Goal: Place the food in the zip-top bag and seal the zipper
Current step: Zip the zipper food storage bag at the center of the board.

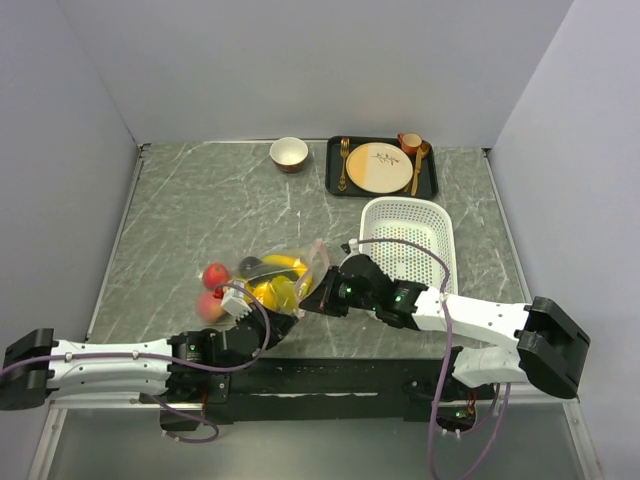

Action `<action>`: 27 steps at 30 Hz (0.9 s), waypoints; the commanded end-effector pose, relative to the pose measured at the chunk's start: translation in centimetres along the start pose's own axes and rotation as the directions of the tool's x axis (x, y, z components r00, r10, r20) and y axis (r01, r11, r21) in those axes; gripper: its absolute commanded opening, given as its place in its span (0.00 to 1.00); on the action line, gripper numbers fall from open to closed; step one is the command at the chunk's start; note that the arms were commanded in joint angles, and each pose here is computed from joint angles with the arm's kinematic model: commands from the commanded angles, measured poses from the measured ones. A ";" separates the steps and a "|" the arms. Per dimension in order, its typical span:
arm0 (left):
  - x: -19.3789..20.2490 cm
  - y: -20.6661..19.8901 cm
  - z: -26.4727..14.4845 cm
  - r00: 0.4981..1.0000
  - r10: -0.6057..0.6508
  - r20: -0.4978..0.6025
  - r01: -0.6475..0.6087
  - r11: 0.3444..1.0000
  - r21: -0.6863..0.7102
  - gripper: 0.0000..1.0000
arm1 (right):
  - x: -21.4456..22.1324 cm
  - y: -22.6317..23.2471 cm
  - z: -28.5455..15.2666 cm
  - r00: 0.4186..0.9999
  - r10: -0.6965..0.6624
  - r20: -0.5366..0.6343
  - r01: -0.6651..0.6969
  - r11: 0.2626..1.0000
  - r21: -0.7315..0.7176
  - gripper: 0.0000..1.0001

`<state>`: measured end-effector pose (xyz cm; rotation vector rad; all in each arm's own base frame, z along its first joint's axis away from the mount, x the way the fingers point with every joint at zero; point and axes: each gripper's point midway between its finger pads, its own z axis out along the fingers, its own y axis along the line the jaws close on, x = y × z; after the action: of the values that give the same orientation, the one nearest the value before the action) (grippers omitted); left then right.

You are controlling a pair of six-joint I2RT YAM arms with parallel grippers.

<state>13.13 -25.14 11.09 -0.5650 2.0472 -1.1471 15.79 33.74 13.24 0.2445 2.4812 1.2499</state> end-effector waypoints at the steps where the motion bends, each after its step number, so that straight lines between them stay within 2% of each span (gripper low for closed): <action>1: 0.6 -1.8 -0.2 0.999 -0.012 -0.031 0.013 0.999 0.036 0.22 | -1.3 0.4 0.2 0.994 0.061 0.094 -0.059 0.998 -0.026 0.01; 7: -0.3 -2.2 -0.4 0.998 -0.061 0.003 0.061 0.996 0.061 0.27 | -1.5 -0.9 -0.5 0.985 0.108 0.135 -0.108 0.994 -0.002 0.01; 12: -0.5 -2.4 -0.7 0.995 -0.096 0.000 0.095 0.991 0.093 0.41 | -1.7 -1.2 -1.1 0.979 0.125 0.159 -0.124 0.992 -0.015 0.01; 15: 0.0 -2.5 -0.5 0.996 -0.088 -0.018 0.089 0.991 0.097 0.42 | -1.9 -1.4 -1.3 0.975 0.140 0.173 -0.138 0.990 -0.024 0.01; 18: 0.7 -2.7 -0.2 1.000 0.011 -0.029 -0.009 0.996 0.087 0.43 | -2.0 -1.1 -1.4 0.975 0.138 0.174 -0.135 0.990 -0.030 0.02; 21: 0.9 -1.9 0.4 0.978 0.206 -0.023 -0.206 0.979 0.000 0.43 | -2.1 -0.7 -1.6 0.978 0.117 0.175 -0.115 0.993 -0.020 0.02; 23: 1.4 -1.1 0.6 0.936 0.351 -0.039 -0.353 0.933 -0.067 0.43 | -2.7 -0.3 -1.9 0.976 0.096 0.197 -0.096 0.995 -0.011 0.02; 27: 1.6 -1.5 0.5 0.859 0.512 -0.006 -0.509 0.854 -0.106 0.43 | -3.2 -0.6 -2.4 0.975 0.058 0.214 -0.069 0.997 0.046 0.03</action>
<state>12.32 -27.40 10.46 -0.2356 2.1344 -0.8874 16.57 30.84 12.08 0.4687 2.4170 1.1514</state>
